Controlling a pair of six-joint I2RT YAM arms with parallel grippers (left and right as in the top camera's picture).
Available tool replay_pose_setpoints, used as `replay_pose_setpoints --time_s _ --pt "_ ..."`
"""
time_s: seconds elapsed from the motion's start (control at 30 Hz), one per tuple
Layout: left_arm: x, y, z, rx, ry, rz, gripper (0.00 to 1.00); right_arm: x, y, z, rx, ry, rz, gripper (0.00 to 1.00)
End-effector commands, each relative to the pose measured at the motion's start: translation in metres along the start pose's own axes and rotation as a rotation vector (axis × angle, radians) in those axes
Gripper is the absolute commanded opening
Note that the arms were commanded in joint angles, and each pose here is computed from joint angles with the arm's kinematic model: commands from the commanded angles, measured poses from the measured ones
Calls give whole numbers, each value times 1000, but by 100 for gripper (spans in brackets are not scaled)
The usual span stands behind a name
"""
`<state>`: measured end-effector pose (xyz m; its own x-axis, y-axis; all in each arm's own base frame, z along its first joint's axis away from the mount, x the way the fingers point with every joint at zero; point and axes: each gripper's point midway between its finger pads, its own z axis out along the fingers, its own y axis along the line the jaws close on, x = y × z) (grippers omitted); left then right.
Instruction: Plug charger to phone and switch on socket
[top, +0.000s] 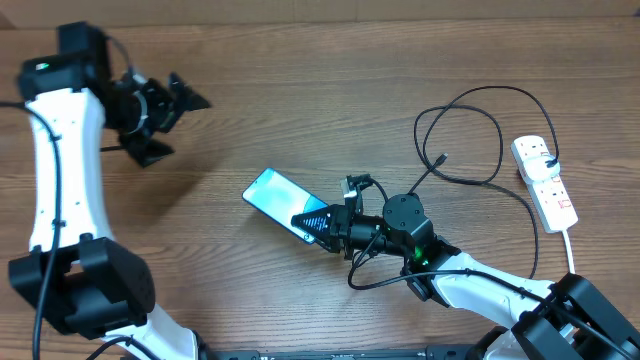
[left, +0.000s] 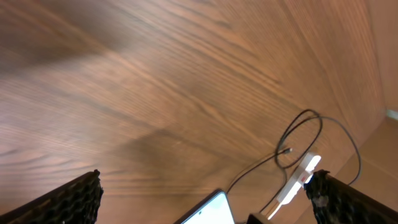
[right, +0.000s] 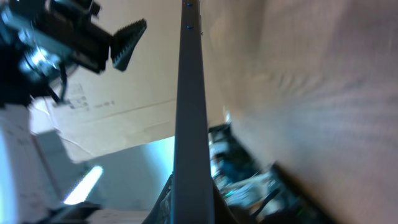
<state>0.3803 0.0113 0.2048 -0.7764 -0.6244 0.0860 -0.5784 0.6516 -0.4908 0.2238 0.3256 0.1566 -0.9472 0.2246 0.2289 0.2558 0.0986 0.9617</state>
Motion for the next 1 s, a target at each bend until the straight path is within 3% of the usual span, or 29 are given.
replay_pose_setpoints --time_s 0.0,0.23,0.33,0.67,0.97 --pt "0 5 -24 27 -30 115 100 13 16 2 -30 73 179 4" --pt "6 23 -40 30 -13 201 100 -3 21 2 -62 -11 443 4" --pt "20 9 -67 153 -45 288 100 -15 23 1 -91 -78 448 4" --pt "87 -15 -156 418 -223 471 100 -13 34 0 -131 -63 417 4" --pt "129 -9 -157 414 -249 477 98 -2 39 0 -132 3 382 4"
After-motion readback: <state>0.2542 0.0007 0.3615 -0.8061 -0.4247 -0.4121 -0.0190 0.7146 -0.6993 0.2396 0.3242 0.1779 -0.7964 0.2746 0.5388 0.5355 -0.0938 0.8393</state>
